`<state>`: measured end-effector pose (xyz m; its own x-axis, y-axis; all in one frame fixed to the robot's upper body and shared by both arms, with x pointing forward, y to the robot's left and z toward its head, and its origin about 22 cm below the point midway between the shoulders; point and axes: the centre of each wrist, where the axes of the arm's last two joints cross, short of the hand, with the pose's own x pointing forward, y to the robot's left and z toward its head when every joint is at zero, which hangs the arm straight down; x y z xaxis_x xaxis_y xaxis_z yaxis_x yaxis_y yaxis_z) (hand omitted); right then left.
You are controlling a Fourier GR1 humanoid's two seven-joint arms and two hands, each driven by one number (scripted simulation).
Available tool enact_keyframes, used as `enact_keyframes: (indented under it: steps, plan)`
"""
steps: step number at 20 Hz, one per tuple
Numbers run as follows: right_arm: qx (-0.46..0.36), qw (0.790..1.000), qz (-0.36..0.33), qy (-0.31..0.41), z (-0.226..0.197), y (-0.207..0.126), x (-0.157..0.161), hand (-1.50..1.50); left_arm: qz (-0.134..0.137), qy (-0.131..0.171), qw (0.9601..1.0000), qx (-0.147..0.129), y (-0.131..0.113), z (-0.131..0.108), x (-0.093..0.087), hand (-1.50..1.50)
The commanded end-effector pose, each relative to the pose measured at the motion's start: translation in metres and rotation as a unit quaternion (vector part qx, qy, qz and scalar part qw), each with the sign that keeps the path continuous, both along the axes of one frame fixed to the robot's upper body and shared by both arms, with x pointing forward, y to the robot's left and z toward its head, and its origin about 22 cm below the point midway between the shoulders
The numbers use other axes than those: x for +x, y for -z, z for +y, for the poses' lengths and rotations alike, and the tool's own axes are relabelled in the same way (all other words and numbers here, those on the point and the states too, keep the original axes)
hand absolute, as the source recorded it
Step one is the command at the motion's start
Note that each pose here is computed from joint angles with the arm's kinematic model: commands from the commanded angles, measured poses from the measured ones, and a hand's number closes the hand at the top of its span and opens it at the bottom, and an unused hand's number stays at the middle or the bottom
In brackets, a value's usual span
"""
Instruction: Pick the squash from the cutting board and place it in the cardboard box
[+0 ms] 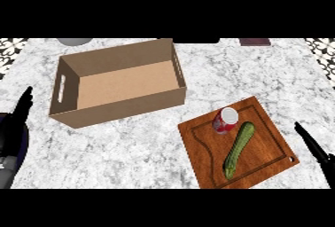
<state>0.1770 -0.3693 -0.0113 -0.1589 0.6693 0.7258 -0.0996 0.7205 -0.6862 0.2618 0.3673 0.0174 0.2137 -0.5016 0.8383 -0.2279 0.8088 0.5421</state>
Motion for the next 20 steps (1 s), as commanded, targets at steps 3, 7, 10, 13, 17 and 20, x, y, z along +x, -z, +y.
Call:
enact_keyframes:
  steps: [3,7,10,13,17,20]
  plan:
    - [-0.11,0.989,0.087,-0.036,0.018,-0.053,0.034,-1.5,-0.004,0.005,1.0,-0.002,0.011,-0.002,0.003,0.0]
    - [-0.178,0.97,0.158,-0.053,0.037,-0.062,0.042,-1.5,-0.001,0.005,1.0,0.004,-0.002,-0.008,0.011,0.0]
    - [-0.152,0.968,0.187,-0.066,0.062,-0.061,0.059,-1.5,0.008,0.01,0.9999,-0.004,0.009,-0.017,-0.013,0.0]
    - [-0.166,0.962,0.205,-0.068,0.061,-0.057,0.076,-1.5,0.002,0.009,0.9999,0.005,0.001,-0.026,0.002,0.0]
    - [-0.192,0.957,0.207,-0.07,0.085,-0.051,0.092,-1.5,-0.003,0.003,1.0,0.0,0.017,-0.016,-0.002,0.0]
    - [-0.188,0.957,0.21,-0.067,0.089,-0.055,0.087,-1.5,0.0,0.004,1.0,-0.006,0.006,-0.013,-0.016,0.0]
